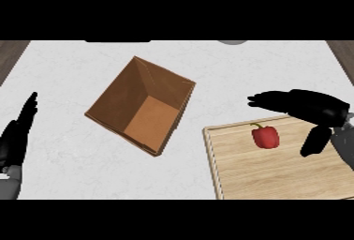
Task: Pick the bell pepper from the tray and place it in the cardboard box
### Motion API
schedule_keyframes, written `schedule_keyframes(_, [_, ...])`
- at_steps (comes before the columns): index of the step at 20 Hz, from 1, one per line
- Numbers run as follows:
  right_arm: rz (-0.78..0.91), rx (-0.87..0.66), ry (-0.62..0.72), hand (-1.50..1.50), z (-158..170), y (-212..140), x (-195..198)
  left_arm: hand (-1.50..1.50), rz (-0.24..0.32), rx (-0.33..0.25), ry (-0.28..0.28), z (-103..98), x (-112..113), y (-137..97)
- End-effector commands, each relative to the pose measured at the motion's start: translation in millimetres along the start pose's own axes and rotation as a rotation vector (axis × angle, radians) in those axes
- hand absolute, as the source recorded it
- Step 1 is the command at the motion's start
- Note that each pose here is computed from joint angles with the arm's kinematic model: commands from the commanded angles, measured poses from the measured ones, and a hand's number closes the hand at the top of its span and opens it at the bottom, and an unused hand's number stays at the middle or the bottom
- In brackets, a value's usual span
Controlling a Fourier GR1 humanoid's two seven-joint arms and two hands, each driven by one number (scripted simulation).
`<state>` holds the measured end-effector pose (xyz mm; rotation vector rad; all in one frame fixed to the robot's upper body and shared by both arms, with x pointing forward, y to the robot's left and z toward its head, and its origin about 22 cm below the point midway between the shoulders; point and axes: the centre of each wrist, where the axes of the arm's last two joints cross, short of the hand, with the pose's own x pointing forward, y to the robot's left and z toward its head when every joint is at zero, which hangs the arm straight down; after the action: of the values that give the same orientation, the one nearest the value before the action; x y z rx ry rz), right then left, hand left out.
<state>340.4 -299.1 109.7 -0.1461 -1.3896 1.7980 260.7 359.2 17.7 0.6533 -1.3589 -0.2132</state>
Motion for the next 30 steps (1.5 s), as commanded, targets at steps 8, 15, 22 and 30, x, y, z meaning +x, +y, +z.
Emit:
schedule_keyframes(8, [0.024, 0.139, 0.084, -1.50, -12, 30, 21, 0.00, 0.006, 0.000, 0.005, -3, 6, 5])
schedule_keyframes(15, [0.059, 0.046, 0.105, 1.50, -36, 39, -1, 0.00, 0.000, 0.010, 0.001, 1, 11, -12])
schedule_keyframes(22, [0.162, -0.146, 0.074, 1.50, -35, 23, 10, 0.00, 0.006, 0.001, -0.006, -5, -7, -5])
schedule_keyframes(30, [0.123, -0.327, 0.278, 1.50, -33, 52, 5, 0.00, -0.005, 0.022, -0.006, -7, 2, 3])
